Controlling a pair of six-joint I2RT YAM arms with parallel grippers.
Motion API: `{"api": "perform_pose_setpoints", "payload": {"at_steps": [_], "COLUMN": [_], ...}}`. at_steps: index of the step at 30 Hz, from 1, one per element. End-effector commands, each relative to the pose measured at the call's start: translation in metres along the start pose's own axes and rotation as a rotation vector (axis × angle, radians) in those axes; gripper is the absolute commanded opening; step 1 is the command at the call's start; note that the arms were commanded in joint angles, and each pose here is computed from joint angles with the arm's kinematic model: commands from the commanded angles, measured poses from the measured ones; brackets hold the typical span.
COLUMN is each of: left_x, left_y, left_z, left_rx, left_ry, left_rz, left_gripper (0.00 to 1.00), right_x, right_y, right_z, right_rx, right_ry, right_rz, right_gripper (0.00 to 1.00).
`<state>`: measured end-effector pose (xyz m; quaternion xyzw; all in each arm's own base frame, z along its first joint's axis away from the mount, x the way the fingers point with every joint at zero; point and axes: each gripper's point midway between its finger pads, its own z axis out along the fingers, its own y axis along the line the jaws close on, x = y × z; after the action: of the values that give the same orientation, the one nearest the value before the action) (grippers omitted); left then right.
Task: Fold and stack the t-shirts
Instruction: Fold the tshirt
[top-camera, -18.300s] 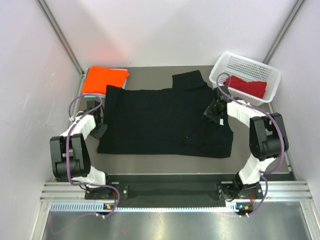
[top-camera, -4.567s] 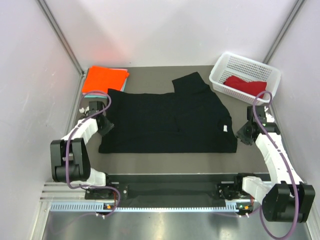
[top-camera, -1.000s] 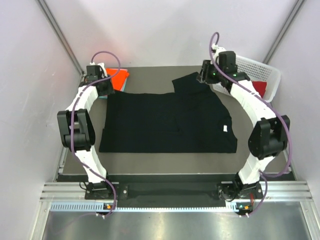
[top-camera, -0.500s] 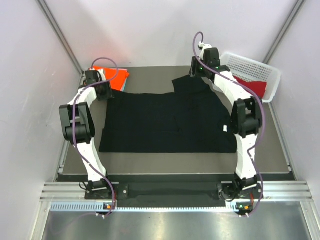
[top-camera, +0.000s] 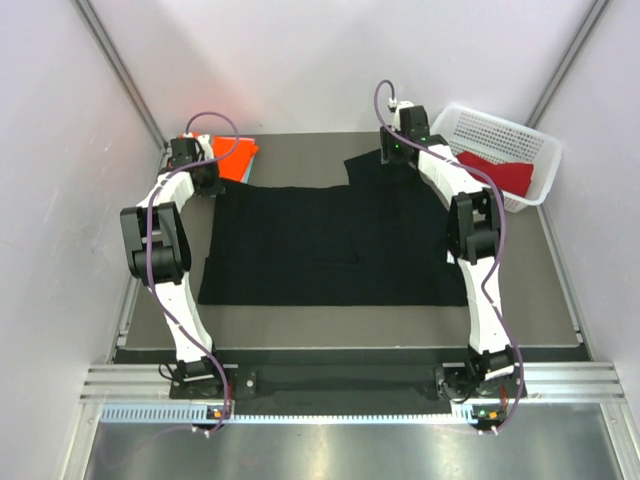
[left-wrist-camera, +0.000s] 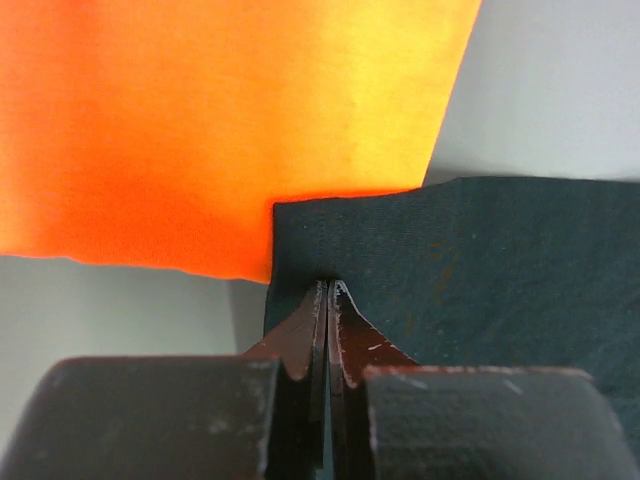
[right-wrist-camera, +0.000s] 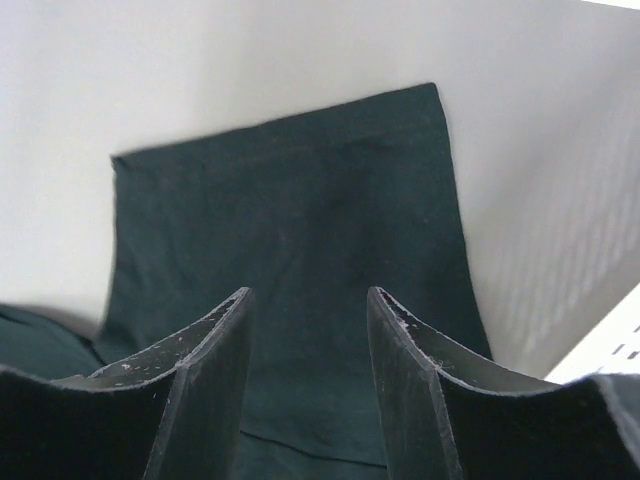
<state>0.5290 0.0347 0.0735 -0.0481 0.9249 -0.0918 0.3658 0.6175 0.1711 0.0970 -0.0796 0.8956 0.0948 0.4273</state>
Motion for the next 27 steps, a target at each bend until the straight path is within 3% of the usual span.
{"api": "perform_pose_setpoints", "payload": {"at_steps": [1, 6, 7, 8, 11, 15, 20, 27], "left_x": [-0.033, -0.032, -0.032, -0.032, -0.03, -0.025, -0.024, -0.039], "left_y": [-0.007, -0.006, -0.007, -0.008, -0.013, -0.02, -0.005, 0.014], "left_z": [-0.009, -0.011, -0.011, -0.011, -0.009, -0.004, -0.001, -0.027], "left_rx": [0.028, 0.023, 0.025, 0.033, 0.076, 0.125, 0.045, -0.099], "left_ry": [-0.088, -0.086, -0.089, -0.091, -0.097, -0.081, -0.043, -0.122], "left_rz": [0.044, 0.049, 0.048, 0.045, 0.058, 0.065, 0.081, 0.106], "left_gripper": [0.0, 0.0, 0.07, 0.22, 0.35, 0.36, 0.37, 0.45], "right_x": [-0.016, 0.003, 0.005, 0.008, 0.015, 0.016, 0.018, 0.019], "right_y": [-0.006, -0.016, -0.018, -0.021, -0.026, -0.024, -0.034, -0.034], "right_z": [-0.013, -0.013, -0.012, -0.011, -0.013, -0.021, -0.021, -0.021], "right_rx": [0.009, 0.002, 0.0, 0.001, -0.016, -0.046, -0.008, -0.009], "right_ry": [-0.022, 0.046, 0.052, 0.061, 0.095, 0.108, 0.125, 0.129], "right_rz": [-0.138, -0.257, -0.273, -0.283, -0.329, -0.408, -0.487, -0.52], "right_gripper": [0.49, 0.5, 0.51, 0.51, 0.51, 0.51, 0.51, 0.52]}}
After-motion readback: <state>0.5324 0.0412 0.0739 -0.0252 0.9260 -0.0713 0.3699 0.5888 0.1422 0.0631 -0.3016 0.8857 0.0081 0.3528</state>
